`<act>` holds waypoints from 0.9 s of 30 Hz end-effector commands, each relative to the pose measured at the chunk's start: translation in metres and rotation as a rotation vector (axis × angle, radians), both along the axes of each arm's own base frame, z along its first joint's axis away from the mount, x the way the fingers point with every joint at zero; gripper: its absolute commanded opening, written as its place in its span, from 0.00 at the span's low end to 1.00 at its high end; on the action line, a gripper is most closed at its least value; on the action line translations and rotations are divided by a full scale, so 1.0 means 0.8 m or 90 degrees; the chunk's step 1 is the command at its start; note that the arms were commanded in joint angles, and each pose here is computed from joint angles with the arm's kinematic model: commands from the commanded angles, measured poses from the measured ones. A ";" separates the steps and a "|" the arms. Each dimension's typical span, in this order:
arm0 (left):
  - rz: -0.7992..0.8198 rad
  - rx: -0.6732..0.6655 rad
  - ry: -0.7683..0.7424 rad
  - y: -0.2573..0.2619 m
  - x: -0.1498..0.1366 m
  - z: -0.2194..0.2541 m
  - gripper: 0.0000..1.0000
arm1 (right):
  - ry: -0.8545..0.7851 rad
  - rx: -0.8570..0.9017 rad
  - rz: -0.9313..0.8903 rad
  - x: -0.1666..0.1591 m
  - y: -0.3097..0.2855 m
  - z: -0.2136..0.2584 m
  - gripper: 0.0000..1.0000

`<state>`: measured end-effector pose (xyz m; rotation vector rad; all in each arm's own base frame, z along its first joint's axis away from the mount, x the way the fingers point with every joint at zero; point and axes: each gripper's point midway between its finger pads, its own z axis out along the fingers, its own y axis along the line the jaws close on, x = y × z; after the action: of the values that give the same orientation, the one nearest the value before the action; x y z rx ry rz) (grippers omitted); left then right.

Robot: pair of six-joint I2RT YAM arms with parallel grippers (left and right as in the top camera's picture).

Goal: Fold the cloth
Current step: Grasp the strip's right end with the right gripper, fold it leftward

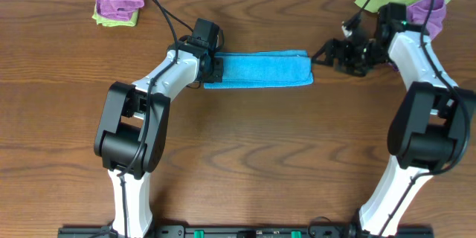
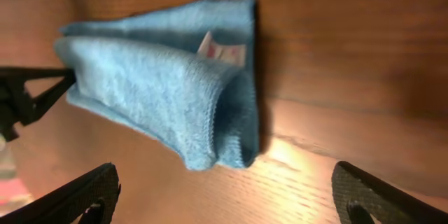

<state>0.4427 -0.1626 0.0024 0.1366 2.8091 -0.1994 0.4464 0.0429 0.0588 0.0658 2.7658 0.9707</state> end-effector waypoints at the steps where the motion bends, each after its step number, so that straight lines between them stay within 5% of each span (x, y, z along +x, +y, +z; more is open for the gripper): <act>1: -0.006 -0.003 0.041 -0.003 -0.017 -0.026 0.06 | -0.019 0.086 0.025 -0.005 0.023 0.000 0.96; 20: -0.006 -0.003 0.041 -0.003 -0.017 -0.025 0.06 | 0.076 0.163 0.001 -0.008 0.051 -0.081 0.89; 25: -0.006 -0.003 0.042 -0.002 -0.018 -0.026 0.06 | 0.078 0.162 0.013 -0.009 0.064 -0.087 0.78; 27: -0.006 -0.002 0.043 -0.002 -0.018 -0.026 0.06 | 0.079 0.164 0.003 -0.005 0.063 -0.086 0.62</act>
<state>0.4424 -0.1629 0.0024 0.1372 2.8099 -0.2024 0.4504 0.0944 0.0214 0.0901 2.6329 1.4176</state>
